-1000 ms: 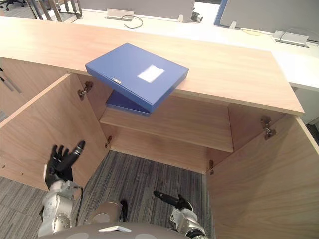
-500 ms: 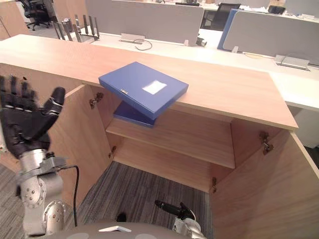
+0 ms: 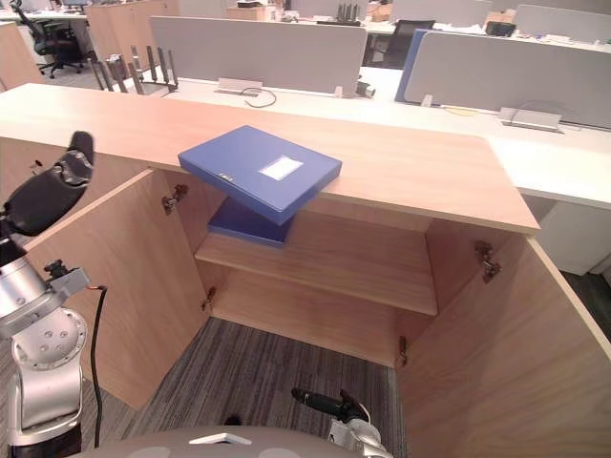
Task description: Walk over to the cabinet, pick up the folder, carry it to the office cabinet, place the folder inside the office cabinet, then close the office cabinet door
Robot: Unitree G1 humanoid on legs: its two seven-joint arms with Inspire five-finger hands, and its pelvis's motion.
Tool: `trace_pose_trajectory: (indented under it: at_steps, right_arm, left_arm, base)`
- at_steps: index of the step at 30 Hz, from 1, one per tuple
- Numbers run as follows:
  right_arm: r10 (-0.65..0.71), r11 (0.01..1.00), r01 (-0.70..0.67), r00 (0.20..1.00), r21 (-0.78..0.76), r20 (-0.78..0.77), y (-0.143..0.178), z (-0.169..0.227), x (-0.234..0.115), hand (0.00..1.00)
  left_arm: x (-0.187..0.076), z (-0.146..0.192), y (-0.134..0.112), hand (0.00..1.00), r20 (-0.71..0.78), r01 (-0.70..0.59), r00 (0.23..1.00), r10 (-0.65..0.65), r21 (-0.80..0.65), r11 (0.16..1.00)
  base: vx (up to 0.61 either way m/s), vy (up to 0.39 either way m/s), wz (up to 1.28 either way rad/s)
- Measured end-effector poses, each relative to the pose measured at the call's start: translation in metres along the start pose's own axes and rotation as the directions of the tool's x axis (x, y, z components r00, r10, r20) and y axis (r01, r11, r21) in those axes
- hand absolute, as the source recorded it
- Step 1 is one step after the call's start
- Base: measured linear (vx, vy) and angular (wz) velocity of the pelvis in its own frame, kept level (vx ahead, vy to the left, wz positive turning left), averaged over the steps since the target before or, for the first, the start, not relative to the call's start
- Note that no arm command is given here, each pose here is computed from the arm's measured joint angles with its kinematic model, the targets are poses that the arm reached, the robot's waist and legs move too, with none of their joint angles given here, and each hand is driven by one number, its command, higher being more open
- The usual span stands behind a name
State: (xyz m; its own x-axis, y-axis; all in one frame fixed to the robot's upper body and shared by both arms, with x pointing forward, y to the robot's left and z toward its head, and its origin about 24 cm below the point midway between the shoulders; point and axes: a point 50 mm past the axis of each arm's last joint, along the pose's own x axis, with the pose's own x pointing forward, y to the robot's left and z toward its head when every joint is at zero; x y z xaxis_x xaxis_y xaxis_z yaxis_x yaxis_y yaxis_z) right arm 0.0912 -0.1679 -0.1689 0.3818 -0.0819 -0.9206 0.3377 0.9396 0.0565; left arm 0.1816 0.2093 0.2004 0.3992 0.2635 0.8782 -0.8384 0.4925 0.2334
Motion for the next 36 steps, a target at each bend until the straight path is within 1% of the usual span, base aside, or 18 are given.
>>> trace_pose_trajectory:
  at_steps: [3, 5, 7, 8, 12, 13, 15, 21, 23, 29, 36]
  right_arm:
    - [-0.014, 1.000, 0.014, 1.000, -0.009, -0.012, -0.006, -0.002, 0.000, 1.00]
    - [-0.029, 0.999, 0.029, 0.999, -0.018, -0.024, -0.013, -0.005, -0.001, 1.00]
    - [-0.040, 0.999, 0.039, 0.998, -0.032, -0.046, -0.017, -0.013, -0.003, 1.00]
    - [-0.042, 0.998, 0.040, 0.998, -0.043, -0.041, -0.018, -0.011, -0.002, 1.00]
    - [-0.033, 0.999, 0.031, 0.999, -0.043, -0.035, -0.018, -0.010, -0.002, 1.00]
    - [-0.031, 0.999, 0.030, 0.999, -0.043, -0.034, -0.018, -0.010, -0.002, 1.00]
    - [-0.023, 0.999, 0.022, 0.999, -0.043, -0.023, -0.017, -0.007, -0.002, 1.00]
    - [-0.028, 0.999, 0.027, 0.999, -0.042, -0.031, -0.019, -0.011, -0.003, 1.00]
    - [-0.029, 0.999, 0.027, 0.999, -0.041, -0.038, -0.020, -0.013, -0.004, 1.00]
    - [-0.033, 0.999, 0.032, 0.998, -0.030, -0.046, -0.022, -0.017, -0.005, 1.00]
    - [-0.032, 0.999, 0.031, 0.999, -0.027, -0.034, -0.021, -0.012, -0.003, 1.00]
  left_arm:
    - [0.010, -0.007, -0.015, 1.00, 0.059, 0.041, 0.997, -0.044, 0.054, 0.998]
    - [0.012, -0.018, -0.028, 1.00, 0.074, 0.117, 0.989, -0.127, 0.124, 0.985]
    - [0.010, -0.023, -0.037, 1.00, 0.076, 0.182, 0.978, -0.196, 0.157, 0.971]
    - [0.010, -0.028, -0.043, 1.00, 0.088, 0.223, 0.966, -0.244, 0.197, 0.955]
    - [0.009, -0.040, -0.068, 1.00, 0.106, 0.361, 0.909, -0.402, 0.278, 0.890]
    - [0.009, -0.044, -0.070, 1.00, 0.104, 0.377, 0.900, -0.423, 0.299, 0.877]
    - [0.006, -0.060, -0.074, 1.00, 0.069, 0.439, 0.865, -0.496, 0.374, 0.817]
    - [0.004, -0.078, -0.077, 1.00, 0.003, 0.497, 0.836, -0.549, 0.421, 0.759]
    - [0.007, -0.084, -0.076, 1.00, -0.012, 0.520, 0.817, -0.577, 0.448, 0.727]
    - [0.007, -0.088, -0.082, 1.00, -0.004, 0.574, 0.756, -0.654, 0.483, 0.661]
    - [0.004, -0.087, -0.083, 1.00, 0.013, 0.592, 0.734, -0.679, 0.476, 0.650]
  base:
    - [0.01, -0.081, -0.17]
    - [0.05, -0.061, -0.26]
    - [0.07, -0.038, -0.29]
    - [0.06, -0.022, -0.38]
    - [-0.01, 0.001, -0.26]
    - [-0.05, -0.001, -0.13]
    - [-0.06, -0.003, -0.18]
    - [-0.05, -0.008, -0.04]
    - [0.00, 0.000, 0.00]
    - [0.02, -0.013, -0.03]
    - [0.00, -0.033, -0.06]
